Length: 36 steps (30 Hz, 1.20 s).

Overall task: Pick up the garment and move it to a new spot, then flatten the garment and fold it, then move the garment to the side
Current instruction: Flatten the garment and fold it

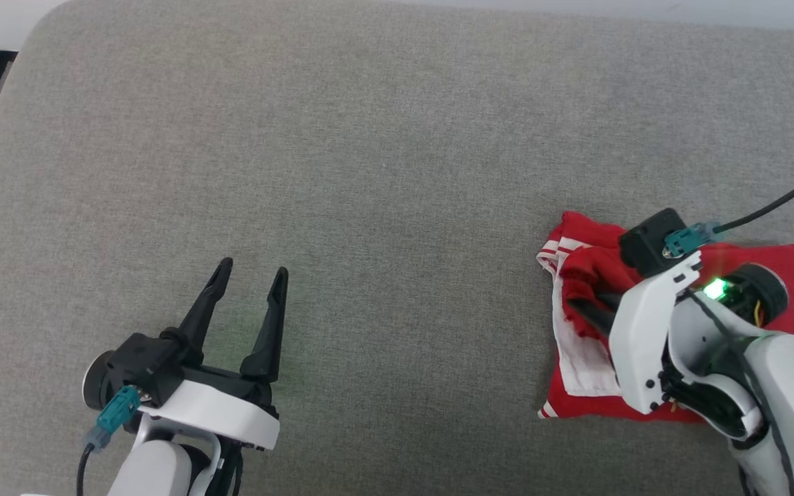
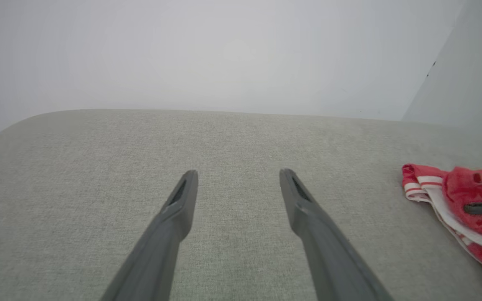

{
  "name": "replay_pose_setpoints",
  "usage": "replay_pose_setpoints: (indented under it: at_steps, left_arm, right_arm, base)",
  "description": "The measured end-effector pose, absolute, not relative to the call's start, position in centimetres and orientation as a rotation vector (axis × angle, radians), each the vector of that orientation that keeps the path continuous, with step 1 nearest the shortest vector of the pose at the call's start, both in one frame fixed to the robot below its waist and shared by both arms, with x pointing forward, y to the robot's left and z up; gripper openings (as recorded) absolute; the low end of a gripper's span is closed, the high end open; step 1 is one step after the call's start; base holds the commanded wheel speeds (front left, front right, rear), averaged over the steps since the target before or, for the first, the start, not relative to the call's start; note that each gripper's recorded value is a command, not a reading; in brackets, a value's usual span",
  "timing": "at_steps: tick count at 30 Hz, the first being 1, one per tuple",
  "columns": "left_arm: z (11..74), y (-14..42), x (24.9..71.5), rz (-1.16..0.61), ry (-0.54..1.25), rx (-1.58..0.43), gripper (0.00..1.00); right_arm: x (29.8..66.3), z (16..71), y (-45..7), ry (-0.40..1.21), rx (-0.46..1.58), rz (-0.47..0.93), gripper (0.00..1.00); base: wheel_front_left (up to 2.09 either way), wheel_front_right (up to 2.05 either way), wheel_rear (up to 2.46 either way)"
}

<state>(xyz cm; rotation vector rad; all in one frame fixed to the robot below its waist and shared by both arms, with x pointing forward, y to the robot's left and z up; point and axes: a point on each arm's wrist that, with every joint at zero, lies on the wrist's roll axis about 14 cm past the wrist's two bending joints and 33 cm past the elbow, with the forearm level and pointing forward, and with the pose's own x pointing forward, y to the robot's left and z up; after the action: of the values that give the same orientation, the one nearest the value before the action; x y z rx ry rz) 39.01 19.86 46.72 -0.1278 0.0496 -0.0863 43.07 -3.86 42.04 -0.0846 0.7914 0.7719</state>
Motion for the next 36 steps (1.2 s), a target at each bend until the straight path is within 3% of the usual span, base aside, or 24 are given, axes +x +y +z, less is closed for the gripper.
replay_pose_setpoints:
  at_steps: [1,2,3,4,13,26,36]
  left_arm:
    - [46.7,19.9,39.0,-0.084,0.05,-0.129,1.0]
    - [46.7,19.9,39.0,-0.084,0.05,-0.13,1.0]
    - [46.8,19.9,39.0,-0.084,0.048,-0.131,1.0]
    - [46.8,20.0,39.0,-0.083,0.047,-0.134,1.0]
    - [47.3,19.3,38.9,-0.114,0.036,-0.138,1.0]
    - [46.9,17.7,39.4,-0.137,0.045,-0.242,1.0]
    - [47.7,19.2,38.9,-0.104,0.02,-0.208,1.0]
  right_arm:
    - [43.1,41.6,-3.9,0.799,-0.087,0.77,0.08]
    - [43.0,41.4,-3.8,0.801,-0.086,0.772,0.39]
    - [43.1,41.5,-3.8,0.792,-0.081,0.77,0.78]
    - [43.2,41.8,-3.7,0.777,-0.07,0.771,1.0]
    - [45.0,47.5,-5.1,0.578,0.014,0.72,1.0]
    - [46.9,49.5,-19.1,0.264,0.051,0.291,1.0]
    - [43.9,51.6,-22.2,-0.021,0.091,0.137,1.0]
  base:
    - [0.0,0.0,0.0]
    - [0.0,0.0,0.0]
    - [0.0,0.0,0.0]
    - [0.0,0.0,0.0]
    - [0.0,0.0,0.0]
    - [0.0,0.0,0.0]
    - [0.0,0.0,0.0]
